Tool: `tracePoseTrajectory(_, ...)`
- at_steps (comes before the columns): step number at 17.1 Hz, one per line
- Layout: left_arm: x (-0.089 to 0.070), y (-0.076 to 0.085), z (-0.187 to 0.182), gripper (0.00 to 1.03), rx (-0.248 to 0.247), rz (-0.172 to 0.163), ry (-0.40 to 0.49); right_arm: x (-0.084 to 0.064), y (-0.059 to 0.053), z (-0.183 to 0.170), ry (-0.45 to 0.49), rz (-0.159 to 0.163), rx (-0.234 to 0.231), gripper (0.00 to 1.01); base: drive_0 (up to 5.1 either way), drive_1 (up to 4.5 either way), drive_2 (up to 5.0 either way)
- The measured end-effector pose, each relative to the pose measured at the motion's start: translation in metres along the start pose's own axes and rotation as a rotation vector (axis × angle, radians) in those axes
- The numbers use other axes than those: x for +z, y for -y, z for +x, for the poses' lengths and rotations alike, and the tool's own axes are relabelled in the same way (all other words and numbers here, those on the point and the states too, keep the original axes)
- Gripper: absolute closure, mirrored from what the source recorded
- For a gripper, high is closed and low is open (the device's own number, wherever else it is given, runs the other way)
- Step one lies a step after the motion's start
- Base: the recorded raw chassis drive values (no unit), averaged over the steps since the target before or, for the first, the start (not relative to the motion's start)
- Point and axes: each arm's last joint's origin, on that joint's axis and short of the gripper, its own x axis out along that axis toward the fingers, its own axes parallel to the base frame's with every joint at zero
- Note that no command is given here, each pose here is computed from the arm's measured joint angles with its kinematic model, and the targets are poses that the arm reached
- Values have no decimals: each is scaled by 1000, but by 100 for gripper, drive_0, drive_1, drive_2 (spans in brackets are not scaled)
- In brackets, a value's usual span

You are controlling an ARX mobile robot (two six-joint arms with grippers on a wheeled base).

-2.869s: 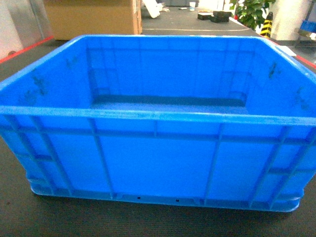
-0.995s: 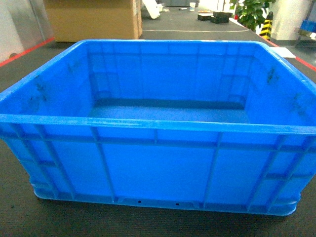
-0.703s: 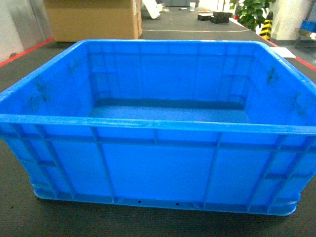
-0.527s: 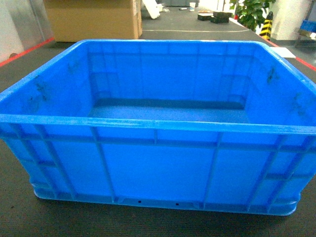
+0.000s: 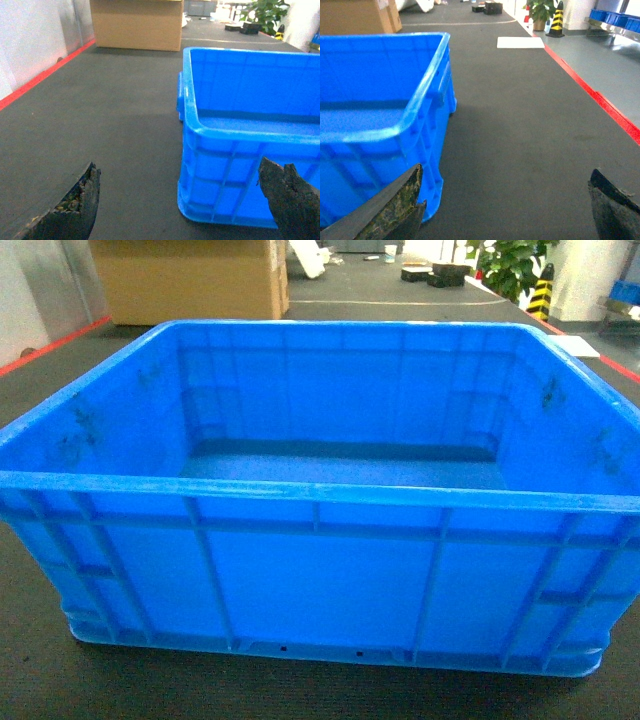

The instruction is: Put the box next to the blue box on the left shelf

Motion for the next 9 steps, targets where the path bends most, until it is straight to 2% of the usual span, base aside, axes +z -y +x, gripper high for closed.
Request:
tracePoseTrajectory(1,12,1,8,5,-9,1,39,15,-1,6,44,18,-2,3,0,0,0)
tracePoseTrajectory(2,30,0,22,5,-27,0,85,34,-5,15,80,28,18,3,0,0,0)
tracePoseTrajectory(4,51,-1,51,5,-32,3,115,54,-12,36,91,29,50,3,0,0,0)
tracePoseTrajectory(5,61,1,77,5,-24,34,117,67,-18,56,49,37,71,3,0,0,0)
tracePoseTrajectory(7,62,5,121,5,-50,44,21,79,-30,92,-49,41,97,3,0,0,0)
tracePoseTrajectory(9,58,7,158,5,-69,34,-87,81,-39,121,-148,45,105,3,0,0,0)
